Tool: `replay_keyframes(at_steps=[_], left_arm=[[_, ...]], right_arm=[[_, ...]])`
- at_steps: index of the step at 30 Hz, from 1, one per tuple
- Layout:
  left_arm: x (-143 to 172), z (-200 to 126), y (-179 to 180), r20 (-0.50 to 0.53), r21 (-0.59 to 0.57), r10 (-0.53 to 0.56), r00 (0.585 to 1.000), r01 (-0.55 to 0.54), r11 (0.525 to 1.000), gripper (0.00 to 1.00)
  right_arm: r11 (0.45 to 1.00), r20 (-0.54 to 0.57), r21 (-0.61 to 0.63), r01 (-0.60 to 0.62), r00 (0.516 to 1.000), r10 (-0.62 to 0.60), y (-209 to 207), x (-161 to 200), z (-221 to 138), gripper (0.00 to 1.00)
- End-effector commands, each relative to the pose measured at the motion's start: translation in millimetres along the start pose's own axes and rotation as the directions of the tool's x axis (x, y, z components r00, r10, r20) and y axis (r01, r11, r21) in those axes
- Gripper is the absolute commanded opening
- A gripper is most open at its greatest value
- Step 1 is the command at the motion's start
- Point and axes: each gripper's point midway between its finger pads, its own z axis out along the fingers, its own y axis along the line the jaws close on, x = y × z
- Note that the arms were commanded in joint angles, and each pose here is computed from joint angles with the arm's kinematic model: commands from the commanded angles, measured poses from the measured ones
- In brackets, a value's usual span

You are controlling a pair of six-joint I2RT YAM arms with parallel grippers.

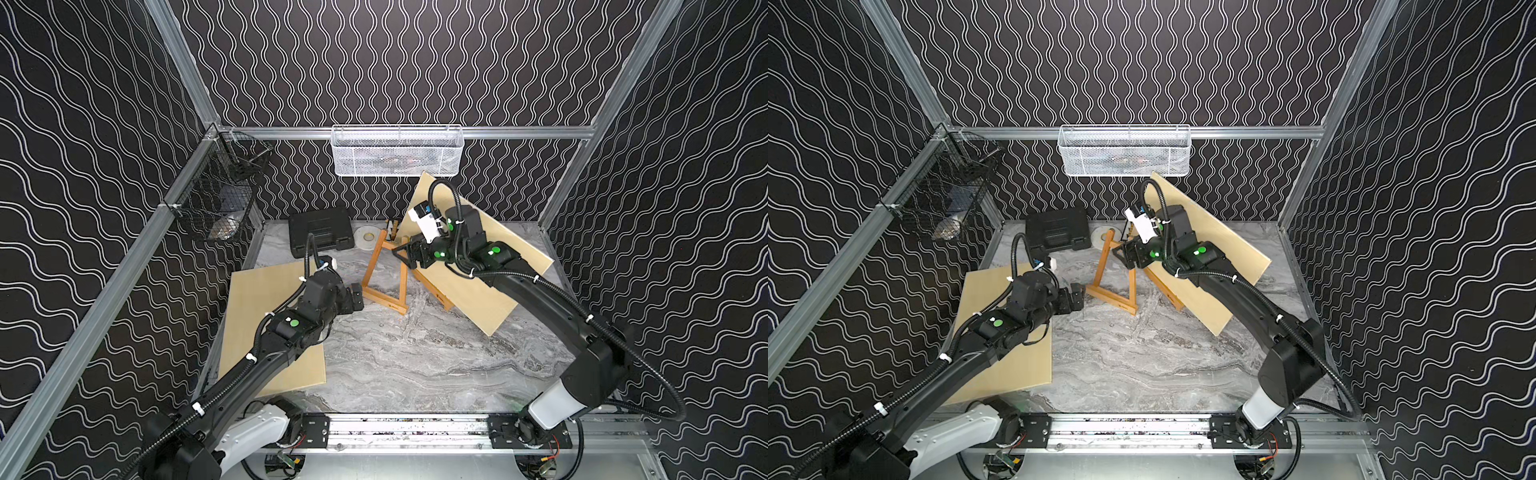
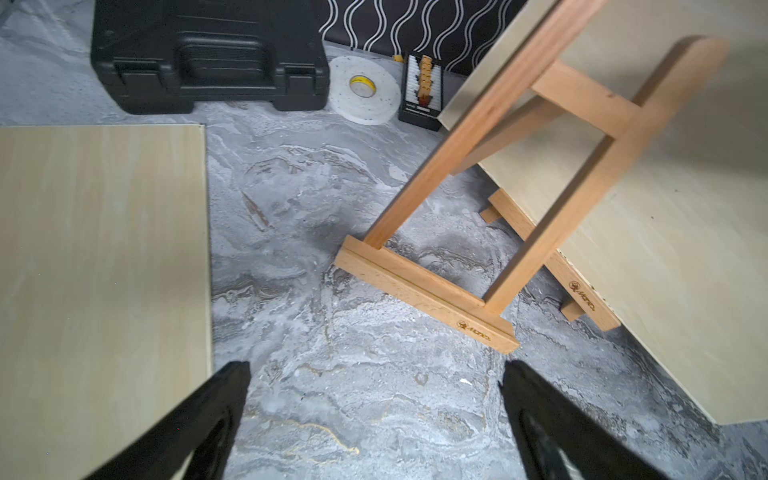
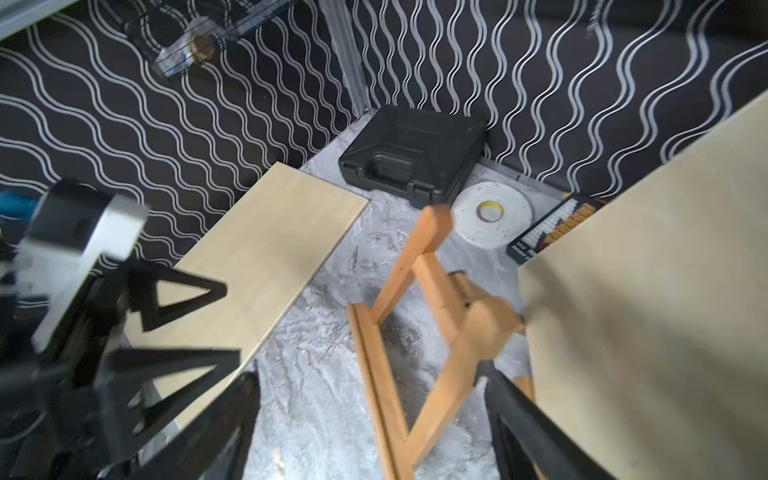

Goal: Assemble the easel
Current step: Place the easel at the center of the board, then adjust the drawing board at the center of the board.

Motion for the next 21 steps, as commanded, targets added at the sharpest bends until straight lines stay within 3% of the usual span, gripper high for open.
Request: replay_keyframes(at_steps=[1,10,16,21], left_arm=[[1.6,-2.3,5.5,-0.056,0.027,-0.059,0.997,0.061,0.998,0.99],[-14.1,-14.5,49.6,-0.111,0.021,-0.236,0.965,0.24,0.971,0.99],[-1.0,-19.7,94.4,-0.121,-0.052,-0.401,0.908,0.398,0.916,0.99],[7.4,-26.7,115.8,-0.091,-0.087,-0.47,0.878,0.463,0.882,0.99]], right_arm=[[0.998,0.043,0.054,-0.029,0.999,0.027,10.8,0.7,-2.8,0.86],[0.999,-0.049,-0.042,0.001,0.999,-0.003,85.5,82.1,30.7,0.89],[0.988,-0.122,-0.151,0.046,0.99,-0.065,136.6,137.2,73.4,0.92],[0.96,-0.147,-0.248,0.128,0.975,-0.168,177.1,175.5,101.7,0.95]])
